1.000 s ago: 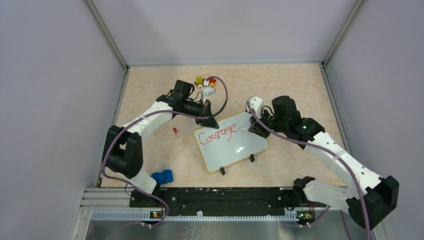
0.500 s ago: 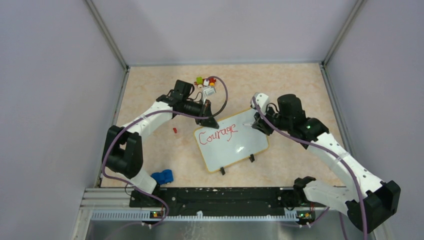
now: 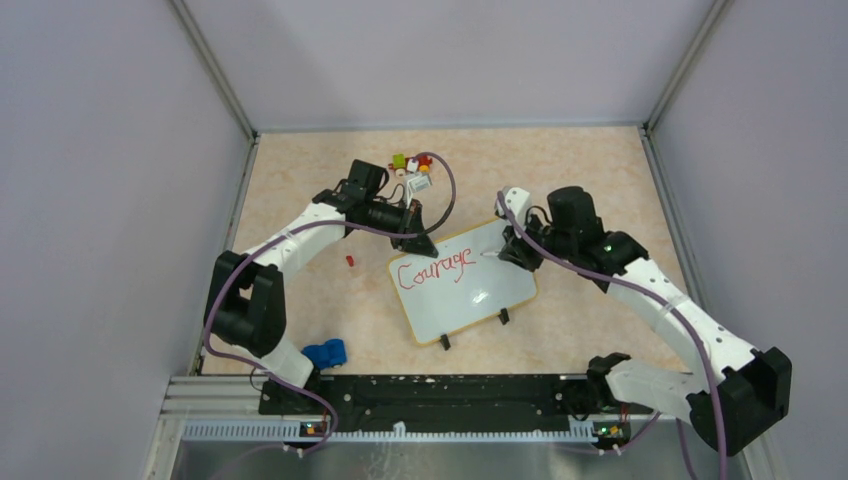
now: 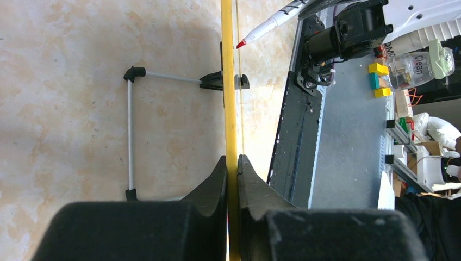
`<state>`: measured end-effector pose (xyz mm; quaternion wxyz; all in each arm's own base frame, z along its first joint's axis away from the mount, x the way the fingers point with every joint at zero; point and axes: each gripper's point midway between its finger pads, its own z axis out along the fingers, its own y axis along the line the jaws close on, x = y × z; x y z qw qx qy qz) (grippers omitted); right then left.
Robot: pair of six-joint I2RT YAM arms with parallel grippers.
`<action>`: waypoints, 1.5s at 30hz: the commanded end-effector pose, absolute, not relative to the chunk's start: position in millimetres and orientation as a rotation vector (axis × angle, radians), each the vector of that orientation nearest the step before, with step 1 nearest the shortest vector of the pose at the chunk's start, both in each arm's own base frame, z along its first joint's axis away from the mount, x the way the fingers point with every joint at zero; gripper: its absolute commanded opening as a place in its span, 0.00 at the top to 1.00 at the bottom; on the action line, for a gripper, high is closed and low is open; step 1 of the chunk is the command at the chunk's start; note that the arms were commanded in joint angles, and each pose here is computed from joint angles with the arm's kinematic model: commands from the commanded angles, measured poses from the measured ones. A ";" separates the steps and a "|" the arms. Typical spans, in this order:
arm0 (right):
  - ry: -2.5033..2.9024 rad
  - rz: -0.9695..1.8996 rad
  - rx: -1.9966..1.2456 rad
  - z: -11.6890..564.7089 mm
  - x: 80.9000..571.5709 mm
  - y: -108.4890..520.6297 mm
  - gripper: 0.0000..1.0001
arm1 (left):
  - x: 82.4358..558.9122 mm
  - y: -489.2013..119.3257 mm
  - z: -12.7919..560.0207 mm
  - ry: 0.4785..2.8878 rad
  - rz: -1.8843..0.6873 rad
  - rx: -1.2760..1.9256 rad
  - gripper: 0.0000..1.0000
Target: Write a sentence on the whiteboard
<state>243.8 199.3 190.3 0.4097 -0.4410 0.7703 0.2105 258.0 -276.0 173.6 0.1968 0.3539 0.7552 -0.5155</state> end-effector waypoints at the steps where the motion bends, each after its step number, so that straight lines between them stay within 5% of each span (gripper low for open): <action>1: 1.858 0.538 -1.101 212.0 254.5 209.4 1.00 | 251.6 -275.7 144.3 2.167 -1.425 1.031 1.00; 26: 1.926 0.278 -0.991 211.9 277.1 161.6 1.00 | 251.1 -274.6 143.8 2.174 -1.417 1.037 1.00; 45: 1.835 0.517 -1.059 238.8 265.8 197.7 1.00 | 250.9 -275.7 146.2 2.165 -1.429 1.032 1.00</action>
